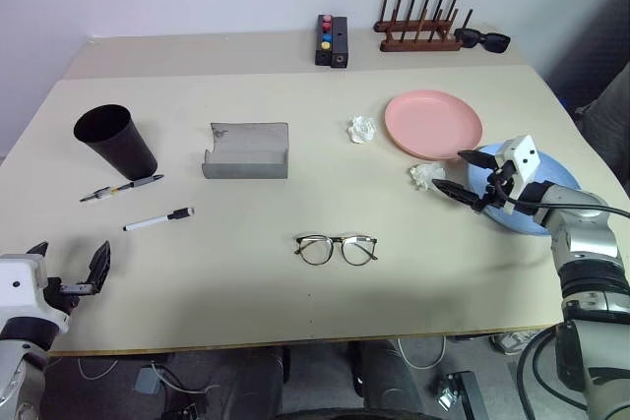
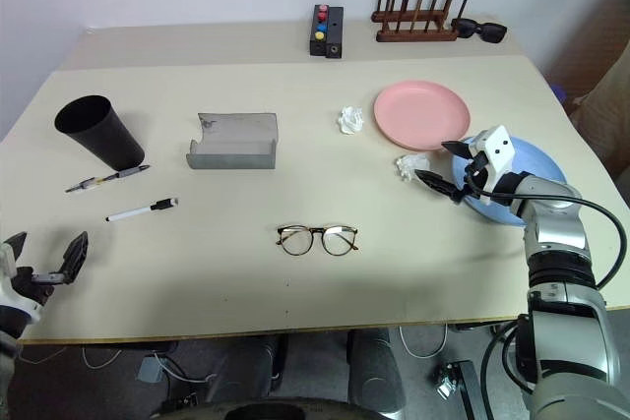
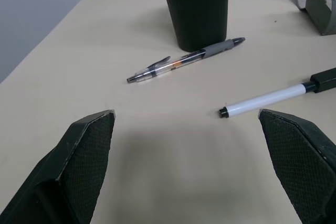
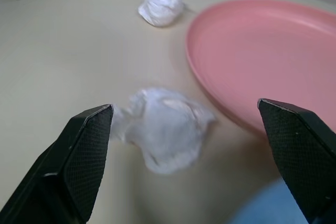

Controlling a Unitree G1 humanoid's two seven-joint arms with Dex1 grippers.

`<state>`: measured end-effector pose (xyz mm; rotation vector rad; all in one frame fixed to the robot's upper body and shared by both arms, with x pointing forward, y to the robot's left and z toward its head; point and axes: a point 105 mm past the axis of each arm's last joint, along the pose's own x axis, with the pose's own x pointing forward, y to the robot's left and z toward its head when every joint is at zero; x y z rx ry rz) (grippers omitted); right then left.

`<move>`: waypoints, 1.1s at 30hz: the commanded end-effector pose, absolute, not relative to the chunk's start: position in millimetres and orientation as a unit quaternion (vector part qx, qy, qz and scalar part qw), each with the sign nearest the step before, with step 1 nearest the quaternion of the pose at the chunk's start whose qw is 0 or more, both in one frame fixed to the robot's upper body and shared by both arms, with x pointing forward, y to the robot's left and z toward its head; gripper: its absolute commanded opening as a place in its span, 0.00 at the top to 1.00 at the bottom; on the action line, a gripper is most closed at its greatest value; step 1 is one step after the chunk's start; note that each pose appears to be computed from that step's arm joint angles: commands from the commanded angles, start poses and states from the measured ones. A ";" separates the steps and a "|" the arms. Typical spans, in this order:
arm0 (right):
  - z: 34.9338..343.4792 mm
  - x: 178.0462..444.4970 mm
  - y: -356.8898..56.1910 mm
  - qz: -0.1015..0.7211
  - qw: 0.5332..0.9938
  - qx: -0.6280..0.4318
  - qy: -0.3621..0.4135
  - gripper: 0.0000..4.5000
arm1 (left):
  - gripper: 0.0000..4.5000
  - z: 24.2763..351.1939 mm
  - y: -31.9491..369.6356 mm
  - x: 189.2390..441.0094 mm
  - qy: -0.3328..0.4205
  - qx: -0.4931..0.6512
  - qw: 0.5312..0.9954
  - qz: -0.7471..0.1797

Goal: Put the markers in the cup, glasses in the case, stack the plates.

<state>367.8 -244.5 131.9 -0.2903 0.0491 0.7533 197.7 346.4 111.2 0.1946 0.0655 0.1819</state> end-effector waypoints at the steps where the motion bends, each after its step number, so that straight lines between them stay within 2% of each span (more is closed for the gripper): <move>1: 162.1 370.3 -193.6 0.422 0.892 -0.154 -0.048 0.00 | 0.00 124.5 343.7 203.9 0.015 0.117 0.988 0.101; 7: 184.0 357.4 -111.9 0.488 0.857 -0.134 -0.094 0.00 | 0.00 120.7 337.7 218.6 0.026 0.117 0.983 0.141; 11: 188.6 347.4 -76.7 0.508 0.845 -0.131 -0.109 0.00 | 0.00 115.2 342.6 224.4 0.042 0.086 0.971 0.217; 17: 184.7 341.6 -32.2 0.529 0.832 -0.109 -0.125 0.00 | 0.00 120.8 312.4 243.8 0.035 -0.007 0.963 0.266; 19: 182.8 340.9 -25.6 0.532 0.831 -0.107 -0.126 0.00 | 0.00 126.4 302.0 249.2 0.028 -0.011 0.968 0.251; 22: 177.6 340.1 -22.4 0.534 0.830 -0.105 -0.123 0.00 | 0.00 135.7 288.4 256.4 0.028 0.083 0.978 0.190; 24: 176.3 339.9 -21.2 0.534 0.830 -0.104 -0.123 0.00 | 0.00 135.6 287.6 258.5 0.033 0.103 0.981 0.162; 29: 176.0 339.0 -23.1 0.527 0.835 -0.096 -0.125 0.00 | 0.00 135.4 287.4 262.9 0.068 0.162 0.984 -0.004; 33: 176.8 339.5 -22.9 0.520 0.839 -0.093 -0.129 0.00 | 0.00 123.3 288.0 260.4 0.125 0.176 0.969 -0.121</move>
